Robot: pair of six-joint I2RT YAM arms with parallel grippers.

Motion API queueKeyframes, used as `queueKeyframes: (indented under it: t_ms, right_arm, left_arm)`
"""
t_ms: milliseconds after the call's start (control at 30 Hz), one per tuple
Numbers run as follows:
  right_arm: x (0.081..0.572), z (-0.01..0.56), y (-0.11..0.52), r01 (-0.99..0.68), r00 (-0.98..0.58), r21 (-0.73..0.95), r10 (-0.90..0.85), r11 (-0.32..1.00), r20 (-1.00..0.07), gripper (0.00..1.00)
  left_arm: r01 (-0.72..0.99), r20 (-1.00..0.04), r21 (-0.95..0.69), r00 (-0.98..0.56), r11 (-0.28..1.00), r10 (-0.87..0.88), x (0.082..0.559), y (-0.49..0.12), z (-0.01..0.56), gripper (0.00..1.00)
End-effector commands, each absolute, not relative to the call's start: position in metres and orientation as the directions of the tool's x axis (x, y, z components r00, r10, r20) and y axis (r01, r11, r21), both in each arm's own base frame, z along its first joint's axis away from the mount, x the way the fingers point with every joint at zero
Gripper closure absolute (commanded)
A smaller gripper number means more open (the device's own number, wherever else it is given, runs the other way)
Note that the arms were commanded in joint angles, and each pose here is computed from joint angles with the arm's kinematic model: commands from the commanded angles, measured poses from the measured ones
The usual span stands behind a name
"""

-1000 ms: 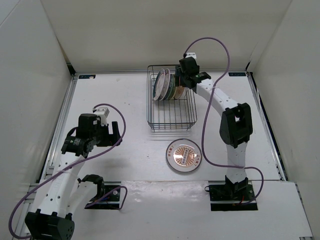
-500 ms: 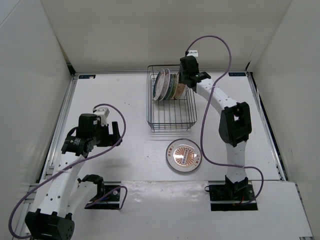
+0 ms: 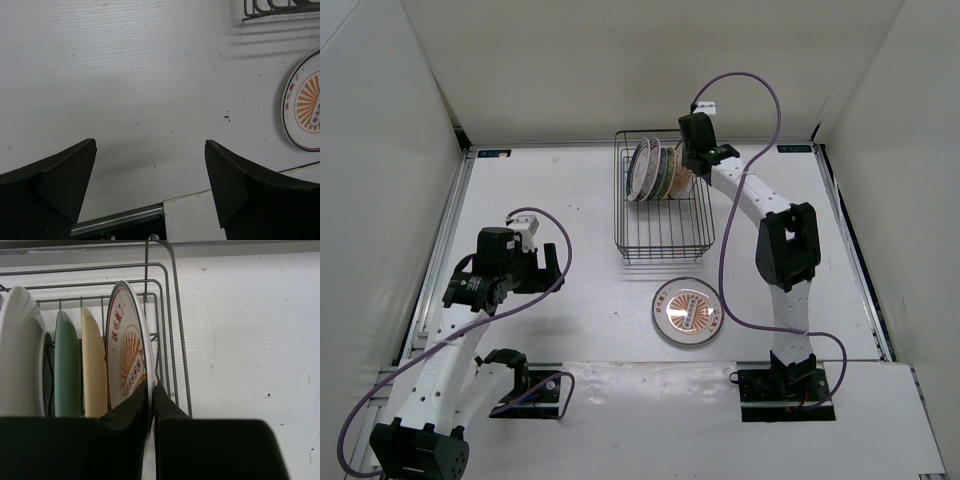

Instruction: Unload the plates from the dish rack

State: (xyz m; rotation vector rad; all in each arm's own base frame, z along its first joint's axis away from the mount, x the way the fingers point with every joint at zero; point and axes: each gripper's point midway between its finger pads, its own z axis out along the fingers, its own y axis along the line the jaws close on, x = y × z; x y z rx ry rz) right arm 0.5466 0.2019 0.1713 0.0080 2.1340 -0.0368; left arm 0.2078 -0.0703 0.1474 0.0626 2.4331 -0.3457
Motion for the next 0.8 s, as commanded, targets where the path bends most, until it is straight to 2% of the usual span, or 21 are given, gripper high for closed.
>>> queueKeyframes:
  t_ms: [0, 67, 367, 767]
  right_arm:
    - [0.561, 0.198, 0.191, 0.069, -0.468, -0.033, 0.003, 0.997, -0.884, 0.95]
    - [0.562, 0.201, 0.191, 0.069, -0.461, -0.038, -0.002, 0.997, -0.887, 1.00]
    - [0.559, 0.214, 0.188, 0.077, -0.448, -0.041, -0.002, 0.996, -0.894, 1.00]
    - [0.542, 0.300, 0.178, 0.060, -0.331, -0.024, -0.003, 0.998, -0.944, 1.00]
  left_arm:
    - [0.147, -0.655, -0.228, -0.754, 0.963, -0.040, 0.210, -0.071, 0.158, 0.00]
    - [0.148, -0.659, -0.229, -0.751, 0.962, -0.041, 0.210, -0.071, 0.159, 0.00]
    - [0.151, -0.660, -0.229, -0.751, 0.962, -0.039, 0.209, -0.071, 0.159, 0.00]
    - [0.155, -0.666, -0.229, -0.745, 0.961, -0.039, 0.209, -0.072, 0.161, 0.00]
